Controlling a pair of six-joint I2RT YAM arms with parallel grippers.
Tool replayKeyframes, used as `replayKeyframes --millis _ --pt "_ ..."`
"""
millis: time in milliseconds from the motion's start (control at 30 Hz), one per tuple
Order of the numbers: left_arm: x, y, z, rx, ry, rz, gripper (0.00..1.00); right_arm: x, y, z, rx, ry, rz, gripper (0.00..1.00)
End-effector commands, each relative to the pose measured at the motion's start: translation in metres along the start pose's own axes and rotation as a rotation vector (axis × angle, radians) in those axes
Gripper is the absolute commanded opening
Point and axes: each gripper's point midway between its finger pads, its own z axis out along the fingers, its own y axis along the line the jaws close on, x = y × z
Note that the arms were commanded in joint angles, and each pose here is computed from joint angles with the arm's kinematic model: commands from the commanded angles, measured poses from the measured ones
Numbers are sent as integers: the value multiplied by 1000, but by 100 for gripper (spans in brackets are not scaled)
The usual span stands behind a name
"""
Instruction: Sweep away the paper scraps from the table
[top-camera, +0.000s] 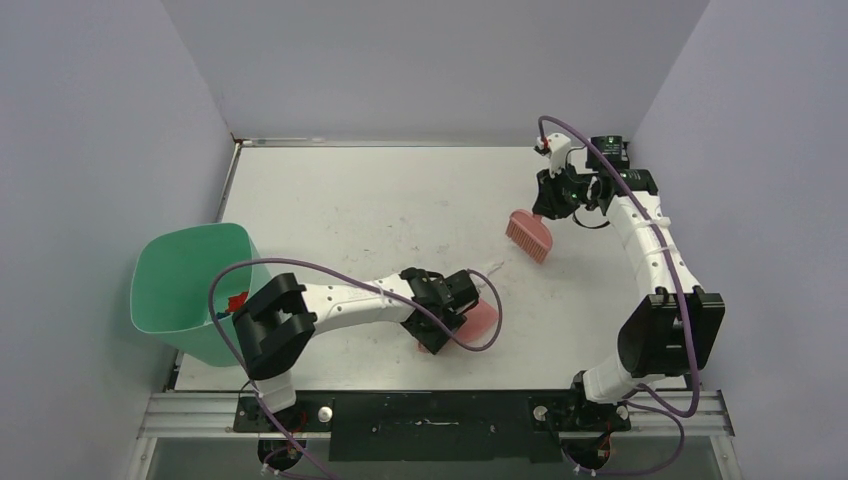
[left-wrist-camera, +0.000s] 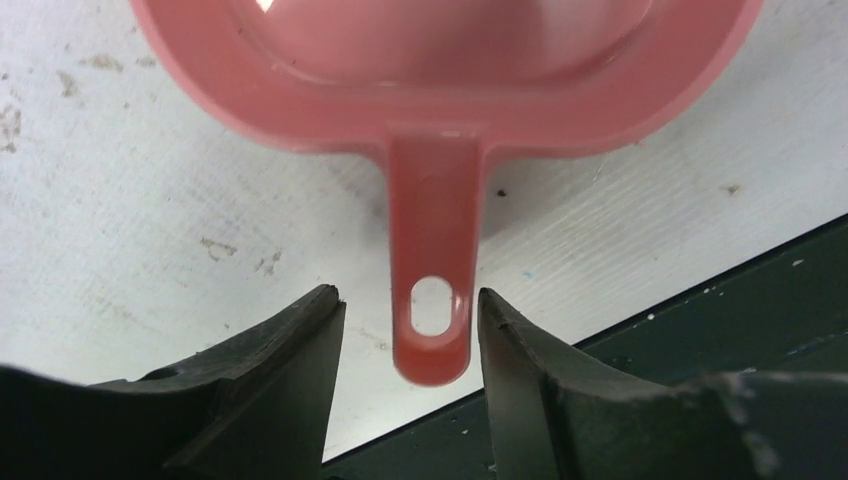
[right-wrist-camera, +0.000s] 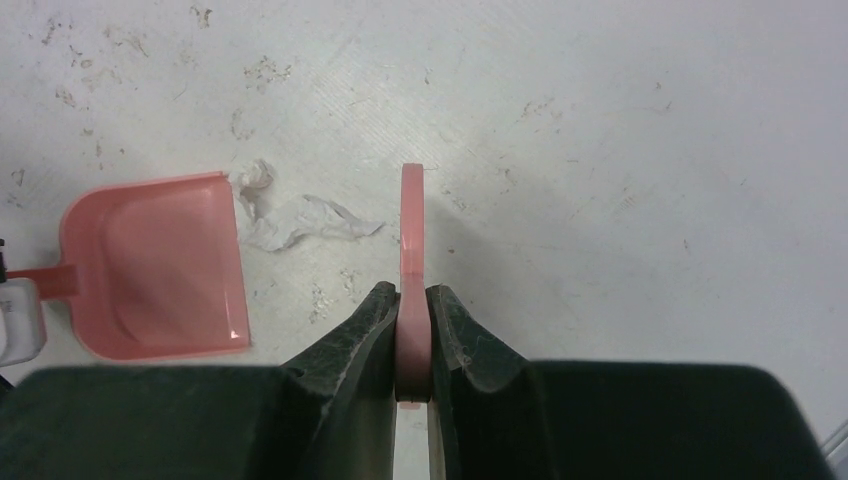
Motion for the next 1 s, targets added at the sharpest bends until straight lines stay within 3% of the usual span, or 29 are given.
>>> replayKeyframes --millis 0,233,533,767,967 --pt "-19 4 -26 11 -172 -48 50 -16 -8 4 28 -65 9 5" --pt "-21 2 -31 73 -287 -61 47 -17 -11 5 55 -83 -1 5" --pt "-13 -6 -17 80 -207 -19 42 -26 -13 13 68 -95 9 5" --pt "-4 -4 -8 58 -162 -30 26 -28 -6 18 67 -98 -3 5" --pt "0 9 -31 -3 -139 -90 1 -36 2 29 106 -63 -64 5"
